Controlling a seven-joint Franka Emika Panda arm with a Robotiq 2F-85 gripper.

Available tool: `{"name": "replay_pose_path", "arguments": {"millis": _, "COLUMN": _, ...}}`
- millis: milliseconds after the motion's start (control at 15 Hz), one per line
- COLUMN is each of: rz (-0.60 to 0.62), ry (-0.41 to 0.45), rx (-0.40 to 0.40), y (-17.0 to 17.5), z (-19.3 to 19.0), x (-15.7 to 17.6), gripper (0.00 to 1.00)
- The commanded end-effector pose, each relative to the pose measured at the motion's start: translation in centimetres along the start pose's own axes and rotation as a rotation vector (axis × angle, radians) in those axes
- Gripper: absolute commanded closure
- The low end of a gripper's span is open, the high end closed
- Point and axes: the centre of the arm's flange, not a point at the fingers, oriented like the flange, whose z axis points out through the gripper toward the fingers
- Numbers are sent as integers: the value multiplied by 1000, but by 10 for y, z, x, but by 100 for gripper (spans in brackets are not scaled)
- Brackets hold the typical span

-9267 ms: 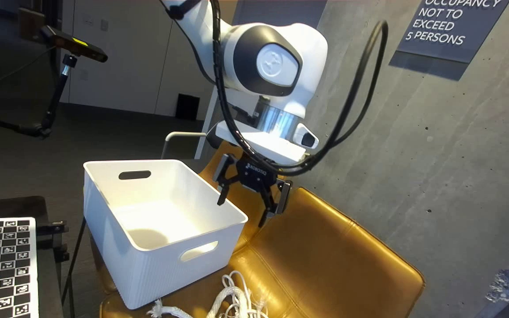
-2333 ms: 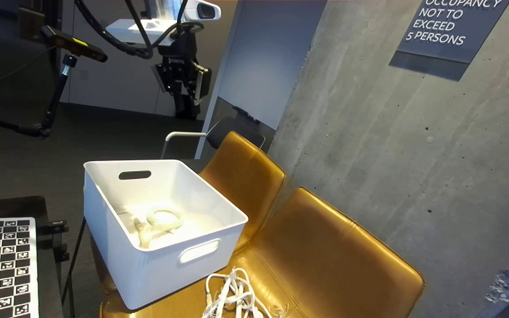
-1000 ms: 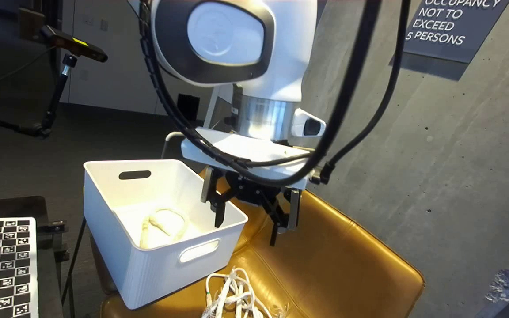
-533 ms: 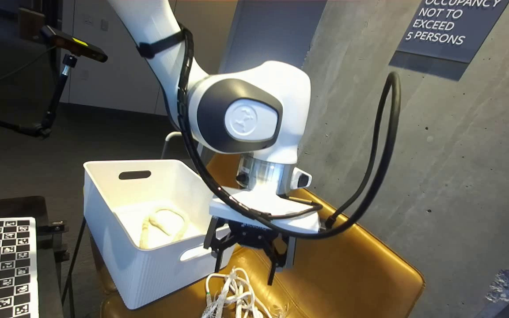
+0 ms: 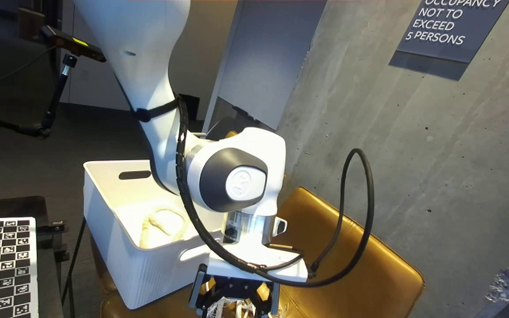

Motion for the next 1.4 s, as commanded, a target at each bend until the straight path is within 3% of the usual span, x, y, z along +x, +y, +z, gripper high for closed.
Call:
{"name": "replay_pose_path", "arguments": {"millis": 0, "rz": -47, "ry": -36, "rx": -20, "y": 10, "z": 26, "x": 21, "gripper": 0}}
{"name": "replay_pose_path", "arguments": {"millis": 867, "rz": -72, "ry": -103, "rx": 1, "y": 25, "z": 119, "x": 69, "gripper": 0}}
{"name": "replay_pose_path", "arguments": {"millis": 933, "rz": -66, "ry": -103, "rx": -1, "y": 27, "z": 118, "x": 69, "gripper": 8}}
{"name": "replay_pose_path", "arguments": {"millis": 1000, "rz": -63, "ry": -103, "rx": -4, "y": 28, "z": 117, "x": 69, "gripper": 26}}
{"name": "replay_pose_path", "arguments": {"millis": 1333, "rz": -38, "ry": -103, "rx": -8, "y": 29, "z": 112, "x": 65, "gripper": 65}}
